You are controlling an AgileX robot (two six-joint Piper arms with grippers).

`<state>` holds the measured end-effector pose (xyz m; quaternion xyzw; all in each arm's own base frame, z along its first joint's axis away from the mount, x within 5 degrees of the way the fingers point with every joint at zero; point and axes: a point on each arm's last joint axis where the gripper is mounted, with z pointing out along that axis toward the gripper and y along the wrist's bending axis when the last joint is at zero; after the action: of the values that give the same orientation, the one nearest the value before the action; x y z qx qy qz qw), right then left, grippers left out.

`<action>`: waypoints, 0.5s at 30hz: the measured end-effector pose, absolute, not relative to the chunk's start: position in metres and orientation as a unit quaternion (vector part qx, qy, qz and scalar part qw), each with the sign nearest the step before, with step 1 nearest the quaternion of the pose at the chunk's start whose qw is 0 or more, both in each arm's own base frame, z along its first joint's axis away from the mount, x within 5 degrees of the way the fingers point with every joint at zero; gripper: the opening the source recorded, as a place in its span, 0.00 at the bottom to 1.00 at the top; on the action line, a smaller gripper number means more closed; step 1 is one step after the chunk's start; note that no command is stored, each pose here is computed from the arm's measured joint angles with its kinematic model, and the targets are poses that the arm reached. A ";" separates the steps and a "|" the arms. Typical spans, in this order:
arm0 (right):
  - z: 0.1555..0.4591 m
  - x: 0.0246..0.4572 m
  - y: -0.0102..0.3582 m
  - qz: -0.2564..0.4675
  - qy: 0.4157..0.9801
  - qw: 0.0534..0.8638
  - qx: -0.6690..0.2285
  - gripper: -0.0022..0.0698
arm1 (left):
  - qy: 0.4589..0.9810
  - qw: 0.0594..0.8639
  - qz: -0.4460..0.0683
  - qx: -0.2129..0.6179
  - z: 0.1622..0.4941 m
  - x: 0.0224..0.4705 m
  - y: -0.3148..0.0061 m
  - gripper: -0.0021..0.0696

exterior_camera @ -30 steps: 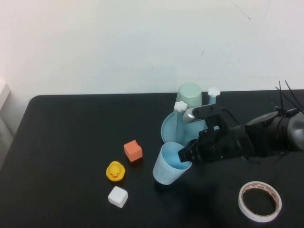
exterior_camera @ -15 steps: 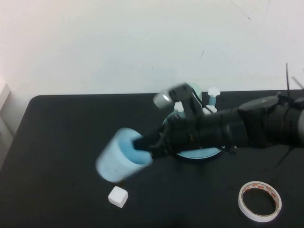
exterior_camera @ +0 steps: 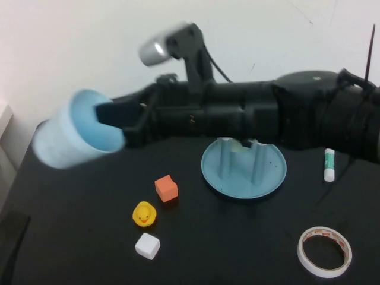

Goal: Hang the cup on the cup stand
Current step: Adjust the cup with two arms

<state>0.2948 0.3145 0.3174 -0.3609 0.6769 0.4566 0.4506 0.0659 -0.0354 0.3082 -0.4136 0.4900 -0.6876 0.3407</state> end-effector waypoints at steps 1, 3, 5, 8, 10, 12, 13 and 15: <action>0.323 0.292 0.319 0.465 0.673 0.450 -0.359 0.07 | 0.492 0.337 -0.690 -0.411 0.308 0.065 -0.036 0.79; 0.331 0.286 0.327 0.481 0.668 0.445 -0.353 0.07 | 0.492 0.337 -0.690 -0.411 0.308 0.065 -0.036 0.79; 0.339 0.278 0.335 0.499 0.663 0.436 -0.348 0.07 | 0.490 0.340 -0.688 -0.414 0.308 0.066 -0.035 0.79; 0.344 0.264 0.347 0.519 0.657 0.420 -0.349 0.07 | 0.485 0.345 -0.685 -0.420 0.308 0.067 -0.034 0.79; 0.345 0.254 0.354 0.531 0.657 0.407 -0.349 0.07 | 0.479 0.353 -0.680 -0.428 0.308 0.068 -0.031 0.79; 0.345 0.245 0.360 0.541 0.657 0.392 -0.348 0.07 | 0.472 0.363 -0.674 -0.437 0.308 0.069 -0.029 0.79; 0.345 0.241 0.363 0.546 0.658 0.386 -0.347 0.07 | 0.468 0.368 -0.670 -0.443 0.307 0.069 -0.027 0.79; 0.345 0.237 0.366 0.550 0.661 0.379 -0.342 0.07 | 0.458 0.378 -0.663 -0.455 0.307 0.070 -0.024 0.79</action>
<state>0.2375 0.3659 0.3447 -0.3418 0.6612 0.5499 0.3790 0.0702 -0.0236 0.3071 -0.4553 0.4579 -0.6632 0.3784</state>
